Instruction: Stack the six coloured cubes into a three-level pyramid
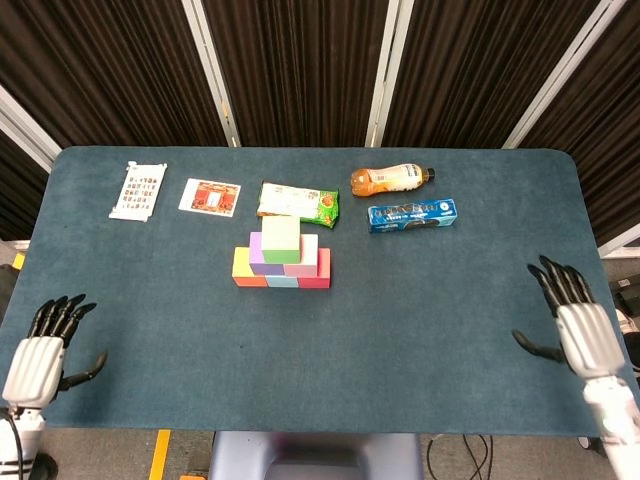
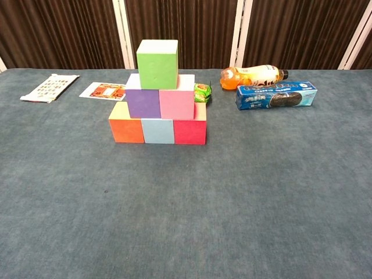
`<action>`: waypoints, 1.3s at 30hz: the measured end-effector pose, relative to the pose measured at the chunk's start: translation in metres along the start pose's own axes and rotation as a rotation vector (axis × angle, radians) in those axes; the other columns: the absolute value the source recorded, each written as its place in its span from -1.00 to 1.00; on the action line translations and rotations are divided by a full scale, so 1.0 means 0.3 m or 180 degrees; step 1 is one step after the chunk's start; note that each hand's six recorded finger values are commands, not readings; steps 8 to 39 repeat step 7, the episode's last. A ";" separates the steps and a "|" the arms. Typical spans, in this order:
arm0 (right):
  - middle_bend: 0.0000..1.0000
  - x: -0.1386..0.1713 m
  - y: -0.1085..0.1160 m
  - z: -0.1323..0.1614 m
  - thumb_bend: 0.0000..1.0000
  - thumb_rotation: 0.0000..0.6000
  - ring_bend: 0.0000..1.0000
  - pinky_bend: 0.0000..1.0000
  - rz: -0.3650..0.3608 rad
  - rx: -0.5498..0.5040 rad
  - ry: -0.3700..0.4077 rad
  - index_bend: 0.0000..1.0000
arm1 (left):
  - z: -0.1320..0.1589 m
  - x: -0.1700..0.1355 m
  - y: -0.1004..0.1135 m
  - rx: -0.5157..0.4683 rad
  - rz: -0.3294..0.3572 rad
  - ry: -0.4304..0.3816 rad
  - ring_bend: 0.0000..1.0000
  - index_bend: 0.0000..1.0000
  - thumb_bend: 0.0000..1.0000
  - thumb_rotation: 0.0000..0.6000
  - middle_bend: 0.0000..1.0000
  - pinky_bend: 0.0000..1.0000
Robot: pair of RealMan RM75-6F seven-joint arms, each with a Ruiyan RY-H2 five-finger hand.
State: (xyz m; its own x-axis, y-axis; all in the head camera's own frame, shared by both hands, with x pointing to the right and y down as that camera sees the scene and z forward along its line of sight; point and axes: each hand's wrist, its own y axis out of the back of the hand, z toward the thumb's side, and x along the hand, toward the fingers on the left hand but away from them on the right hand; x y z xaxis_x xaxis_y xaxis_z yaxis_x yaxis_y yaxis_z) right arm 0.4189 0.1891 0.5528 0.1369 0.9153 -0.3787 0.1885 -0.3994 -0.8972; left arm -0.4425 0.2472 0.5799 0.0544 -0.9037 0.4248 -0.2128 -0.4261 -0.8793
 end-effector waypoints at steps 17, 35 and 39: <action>-0.95 0.128 -0.036 -0.029 -0.33 1.00 -1.00 -0.92 -0.0119 -0.0086 -0.0082 -1.00 | 0.010 -0.046 -0.017 -0.0047 -0.0019 0.0048 -0.96 -0.70 -0.35 0.68 -0.82 -0.93; -0.95 0.128 -0.036 -0.029 -0.33 1.00 -1.00 -0.92 -0.0119 -0.0086 -0.0082 -1.00 | 0.010 -0.046 -0.017 -0.0047 -0.0019 0.0048 -0.96 -0.70 -0.35 0.68 -0.82 -0.93; -0.95 0.128 -0.036 -0.029 -0.33 1.00 -1.00 -0.92 -0.0119 -0.0086 -0.0082 -1.00 | 0.010 -0.046 -0.017 -0.0047 -0.0019 0.0048 -0.96 -0.70 -0.35 0.68 -0.82 -0.93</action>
